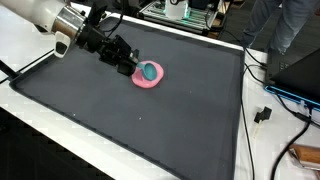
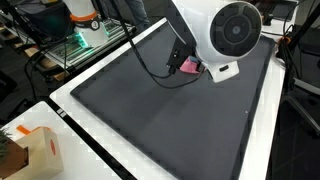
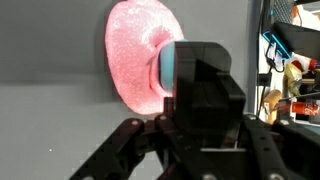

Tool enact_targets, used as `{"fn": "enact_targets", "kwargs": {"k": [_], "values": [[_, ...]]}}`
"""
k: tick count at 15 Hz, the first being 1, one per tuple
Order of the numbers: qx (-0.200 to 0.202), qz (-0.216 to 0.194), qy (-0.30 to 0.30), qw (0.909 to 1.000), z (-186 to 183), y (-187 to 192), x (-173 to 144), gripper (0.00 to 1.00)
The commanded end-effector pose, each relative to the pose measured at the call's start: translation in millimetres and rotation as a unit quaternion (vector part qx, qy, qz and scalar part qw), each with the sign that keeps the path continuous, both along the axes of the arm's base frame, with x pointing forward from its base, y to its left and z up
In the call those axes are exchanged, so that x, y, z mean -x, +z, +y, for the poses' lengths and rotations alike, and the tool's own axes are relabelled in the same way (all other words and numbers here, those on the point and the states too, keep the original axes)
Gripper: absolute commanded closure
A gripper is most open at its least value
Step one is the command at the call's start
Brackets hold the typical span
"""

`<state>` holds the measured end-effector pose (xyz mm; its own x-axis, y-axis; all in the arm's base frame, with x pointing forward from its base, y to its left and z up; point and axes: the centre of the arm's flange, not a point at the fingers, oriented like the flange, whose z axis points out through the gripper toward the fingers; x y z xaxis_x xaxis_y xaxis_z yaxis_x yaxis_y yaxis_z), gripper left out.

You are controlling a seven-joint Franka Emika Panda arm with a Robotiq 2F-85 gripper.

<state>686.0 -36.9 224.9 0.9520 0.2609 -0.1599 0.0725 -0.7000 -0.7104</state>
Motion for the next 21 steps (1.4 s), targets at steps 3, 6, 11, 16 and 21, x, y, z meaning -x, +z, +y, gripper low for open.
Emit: {"fn": "enact_targets", "kwargs": {"k": [3, 6, 11, 16, 21], "values": [[0.04, -0.006, 0.015, 0.9991, 19.2, 32.9, 4.4, 0.75], [0.058, -0.016, 0.025, 0.9978, 31.9, 57.4, 4.6, 0.75], [0.106, -0.044, 0.035, 0.9927, 51.6, 113.9, 6.7, 0.75], [0.18, -0.073, 0.038, 0.9801, 75.7, 161.7, 13.3, 0.75], [0.269, -0.105, 0.038, 0.9566, 98.9, 186.2, 18.1, 0.75]]}}
